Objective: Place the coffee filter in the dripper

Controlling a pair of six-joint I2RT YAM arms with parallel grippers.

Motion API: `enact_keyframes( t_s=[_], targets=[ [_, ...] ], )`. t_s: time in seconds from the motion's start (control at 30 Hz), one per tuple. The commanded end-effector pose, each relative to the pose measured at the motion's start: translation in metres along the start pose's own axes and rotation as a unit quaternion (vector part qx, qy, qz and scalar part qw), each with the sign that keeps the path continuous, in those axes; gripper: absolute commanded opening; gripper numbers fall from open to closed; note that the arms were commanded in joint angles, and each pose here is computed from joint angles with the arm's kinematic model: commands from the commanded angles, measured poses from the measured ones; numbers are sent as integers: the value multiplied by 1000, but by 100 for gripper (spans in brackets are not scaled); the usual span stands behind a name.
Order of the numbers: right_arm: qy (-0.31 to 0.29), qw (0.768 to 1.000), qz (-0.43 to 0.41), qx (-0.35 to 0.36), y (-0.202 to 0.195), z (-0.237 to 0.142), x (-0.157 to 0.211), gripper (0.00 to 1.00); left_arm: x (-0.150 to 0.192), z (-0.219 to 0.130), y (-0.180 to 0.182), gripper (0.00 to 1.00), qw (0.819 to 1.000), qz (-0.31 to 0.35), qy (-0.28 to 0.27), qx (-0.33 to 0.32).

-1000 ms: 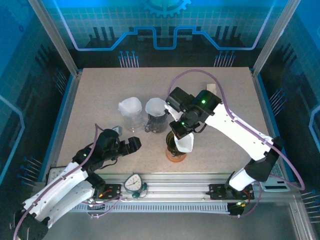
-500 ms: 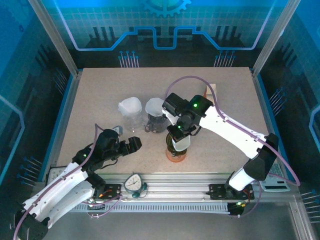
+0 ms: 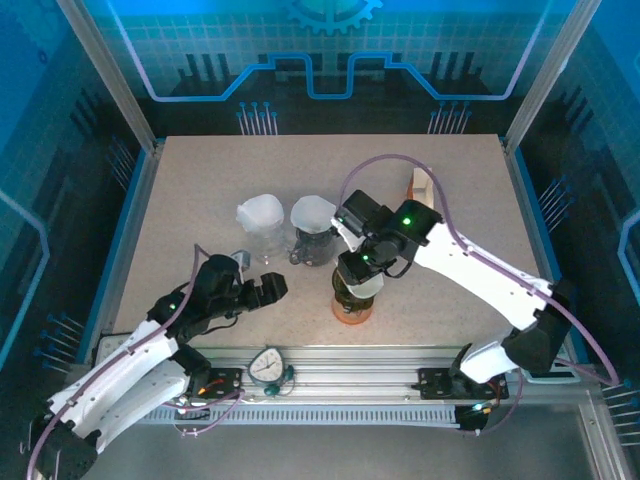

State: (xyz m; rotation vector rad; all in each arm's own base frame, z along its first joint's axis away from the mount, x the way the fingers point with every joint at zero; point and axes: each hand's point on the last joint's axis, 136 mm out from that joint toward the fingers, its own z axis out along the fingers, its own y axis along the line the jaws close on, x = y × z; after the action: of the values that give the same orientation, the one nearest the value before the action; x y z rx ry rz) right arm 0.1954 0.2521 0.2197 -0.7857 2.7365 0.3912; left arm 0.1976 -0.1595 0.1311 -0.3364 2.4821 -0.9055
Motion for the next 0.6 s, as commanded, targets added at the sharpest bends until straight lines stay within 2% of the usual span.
enact_keyframes(
  t_s=[0.0, 0.07, 0.2, 0.4, 0.57],
  targets=[
    [-57, 998, -3, -8, 4, -19, -8, 38, -16, -9, -48, 99, 997, 25, -3, 77],
    [-77, 997, 4, -7, 0, -26, -8, 48, -18, -9, -63, 99, 995, 42, 0, 89],
    [-102, 995, 23, 11, -15, -31, -1, 59, -20, -8, -95, 99, 991, 93, 3, 94],
    [-127, 990, 45, 43, -39, -36, 13, 62, -20, -1, -132, 91, 985, 137, 15, 100],
    [-115, 993, 32, 23, -37, -26, 19, 60, -17, 5, -136, 87, 985, 144, 26, 89]
  ],
)
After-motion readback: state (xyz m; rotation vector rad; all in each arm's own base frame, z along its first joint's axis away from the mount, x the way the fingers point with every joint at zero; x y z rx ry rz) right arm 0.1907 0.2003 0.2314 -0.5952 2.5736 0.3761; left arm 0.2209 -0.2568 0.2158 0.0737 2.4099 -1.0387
